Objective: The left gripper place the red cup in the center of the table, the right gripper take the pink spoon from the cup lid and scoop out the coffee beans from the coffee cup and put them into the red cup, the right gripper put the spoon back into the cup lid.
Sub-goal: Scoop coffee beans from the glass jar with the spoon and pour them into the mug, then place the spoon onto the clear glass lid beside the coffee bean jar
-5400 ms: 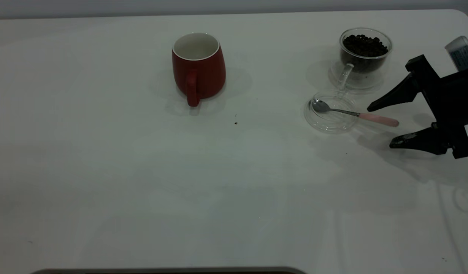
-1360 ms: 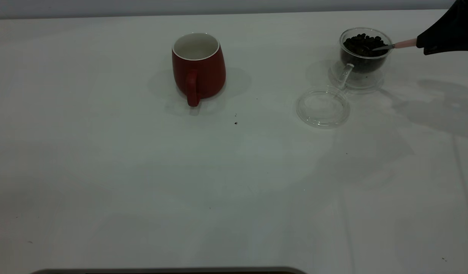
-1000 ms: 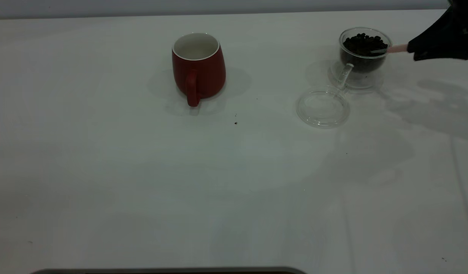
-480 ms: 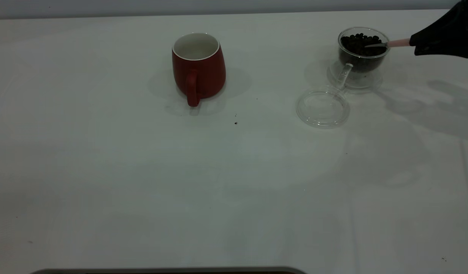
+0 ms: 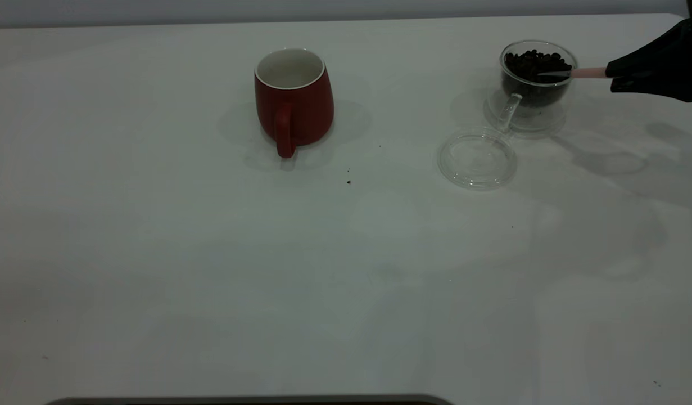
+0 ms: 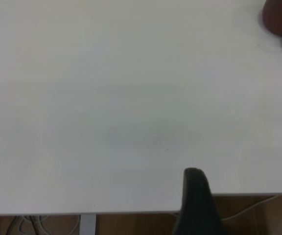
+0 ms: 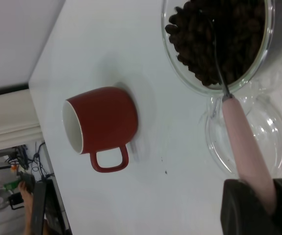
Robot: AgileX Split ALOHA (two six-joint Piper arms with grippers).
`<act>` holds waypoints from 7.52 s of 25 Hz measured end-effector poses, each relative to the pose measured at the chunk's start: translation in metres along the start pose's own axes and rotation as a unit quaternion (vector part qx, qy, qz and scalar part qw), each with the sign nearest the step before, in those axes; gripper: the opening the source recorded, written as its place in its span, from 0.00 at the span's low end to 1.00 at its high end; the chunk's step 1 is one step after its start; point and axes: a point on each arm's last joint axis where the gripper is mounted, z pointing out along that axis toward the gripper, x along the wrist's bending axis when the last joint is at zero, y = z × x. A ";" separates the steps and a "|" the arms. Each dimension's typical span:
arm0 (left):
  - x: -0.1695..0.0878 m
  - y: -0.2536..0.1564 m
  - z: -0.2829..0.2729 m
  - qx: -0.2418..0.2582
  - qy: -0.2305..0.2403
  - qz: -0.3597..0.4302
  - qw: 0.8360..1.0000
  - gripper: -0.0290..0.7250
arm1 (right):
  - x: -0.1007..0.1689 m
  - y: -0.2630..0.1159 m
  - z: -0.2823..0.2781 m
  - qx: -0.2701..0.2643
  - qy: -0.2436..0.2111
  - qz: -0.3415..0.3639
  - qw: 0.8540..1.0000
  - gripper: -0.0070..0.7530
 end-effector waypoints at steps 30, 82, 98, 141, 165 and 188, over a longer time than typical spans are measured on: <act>0.000 0.000 0.000 0.000 0.000 0.000 1.000 0.79 | -0.008 0.007 -0.032 -0.009 0.074 0.004 0.997 0.15; 0.000 0.000 0.000 0.000 0.002 0.001 1.000 0.79 | 0.118 -0.083 0.134 0.084 0.070 -0.045 0.993 0.15; 0.001 0.000 0.000 0.000 0.003 0.001 1.000 0.79 | 0.124 -0.077 0.147 0.031 0.018 -0.261 0.965 0.15; 0.001 0.000 0.000 0.000 0.003 0.001 1.000 0.79 | -0.040 -0.124 0.008 0.017 0.042 0.050 0.998 0.15; 0.001 0.000 0.000 0.000 0.003 0.001 1.000 0.79 | -0.061 -0.086 0.032 0.002 0.044 0.026 0.999 0.15; 0.001 0.000 0.000 0.000 0.003 0.001 1.000 0.79 | -0.065 -0.094 0.044 0.021 0.040 -0.007 0.999 0.15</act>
